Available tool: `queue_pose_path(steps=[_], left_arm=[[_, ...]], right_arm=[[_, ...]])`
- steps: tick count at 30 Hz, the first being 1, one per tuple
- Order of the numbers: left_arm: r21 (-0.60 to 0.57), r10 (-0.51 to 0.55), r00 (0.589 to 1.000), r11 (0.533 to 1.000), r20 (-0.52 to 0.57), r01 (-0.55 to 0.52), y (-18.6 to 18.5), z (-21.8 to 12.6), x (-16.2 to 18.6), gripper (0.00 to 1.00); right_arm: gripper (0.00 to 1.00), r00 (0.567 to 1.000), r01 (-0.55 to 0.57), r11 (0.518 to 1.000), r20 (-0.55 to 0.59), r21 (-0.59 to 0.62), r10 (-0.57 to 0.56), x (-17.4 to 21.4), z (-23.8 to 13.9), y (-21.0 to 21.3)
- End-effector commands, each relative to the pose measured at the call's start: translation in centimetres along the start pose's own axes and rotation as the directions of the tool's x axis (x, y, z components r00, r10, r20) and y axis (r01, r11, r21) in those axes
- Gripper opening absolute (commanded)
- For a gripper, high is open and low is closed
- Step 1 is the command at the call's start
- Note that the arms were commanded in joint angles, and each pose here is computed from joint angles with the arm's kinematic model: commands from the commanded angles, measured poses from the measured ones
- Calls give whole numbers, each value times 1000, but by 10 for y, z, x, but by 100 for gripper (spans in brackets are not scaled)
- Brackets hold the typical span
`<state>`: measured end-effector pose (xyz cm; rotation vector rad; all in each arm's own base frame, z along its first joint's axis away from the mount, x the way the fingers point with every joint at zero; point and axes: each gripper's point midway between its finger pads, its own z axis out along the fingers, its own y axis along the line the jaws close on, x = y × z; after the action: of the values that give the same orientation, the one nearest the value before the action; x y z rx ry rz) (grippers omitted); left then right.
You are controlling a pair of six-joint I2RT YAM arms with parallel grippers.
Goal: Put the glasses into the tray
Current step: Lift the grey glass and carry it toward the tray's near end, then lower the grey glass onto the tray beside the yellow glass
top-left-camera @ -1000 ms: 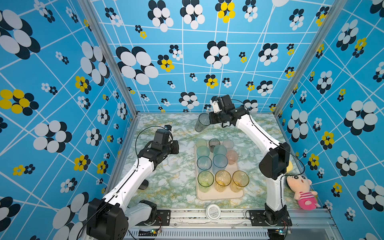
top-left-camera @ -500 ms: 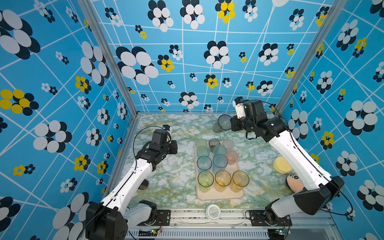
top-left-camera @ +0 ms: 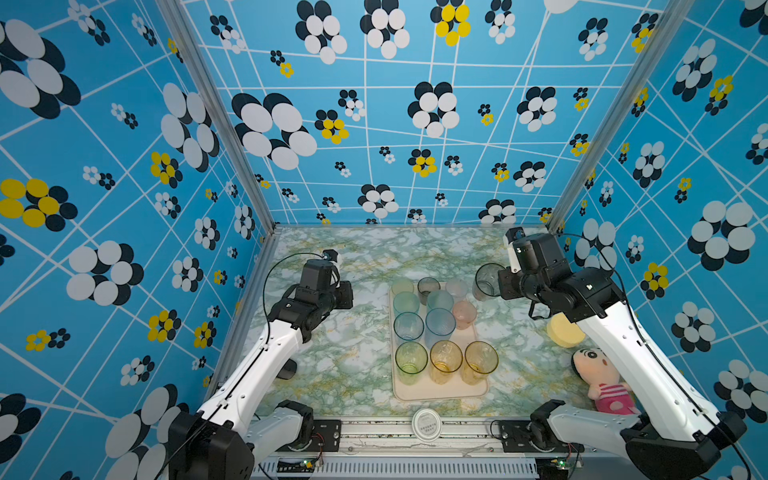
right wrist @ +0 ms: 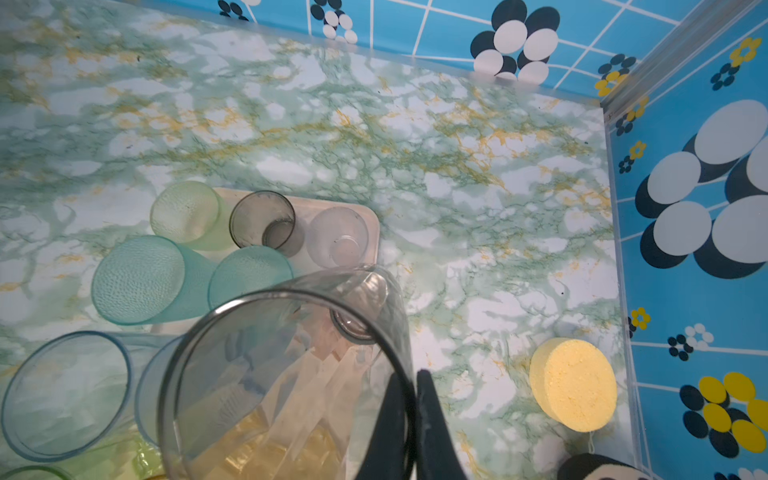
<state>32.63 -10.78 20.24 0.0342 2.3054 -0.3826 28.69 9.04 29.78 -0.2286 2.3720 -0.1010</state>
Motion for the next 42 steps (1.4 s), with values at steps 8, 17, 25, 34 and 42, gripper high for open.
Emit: queue_pose_path(steps=[8, 17, 25, 34, 42], left_arm=[[-14, 13, 1000, 1000, -5, -13, 4, -9, -2, 17], [-10, 14, 1000, 1000, -20, -14, 3, -7, 0, 17], [0, 5, 1000, 1000, -28, -5, 1, -3, 0, 17], [3, 2, 999, 1000, -34, -2, 1, 0, -1, 16], [4, 1, 999, 1000, -39, -1, 1, 2, 0, 17]], right_arm=[[0, 993, -46, 997, -113, -54, 40, 46, -2, 4], [0, 983, -77, 989, -172, -123, 55, 68, 15, 21], [0, 977, -85, 982, -209, -167, 49, 78, 31, 35], [0, 967, -87, 980, -252, -180, 40, 89, 49, 44], [0, 962, -90, 979, -270, -182, 38, 95, 62, 49]])
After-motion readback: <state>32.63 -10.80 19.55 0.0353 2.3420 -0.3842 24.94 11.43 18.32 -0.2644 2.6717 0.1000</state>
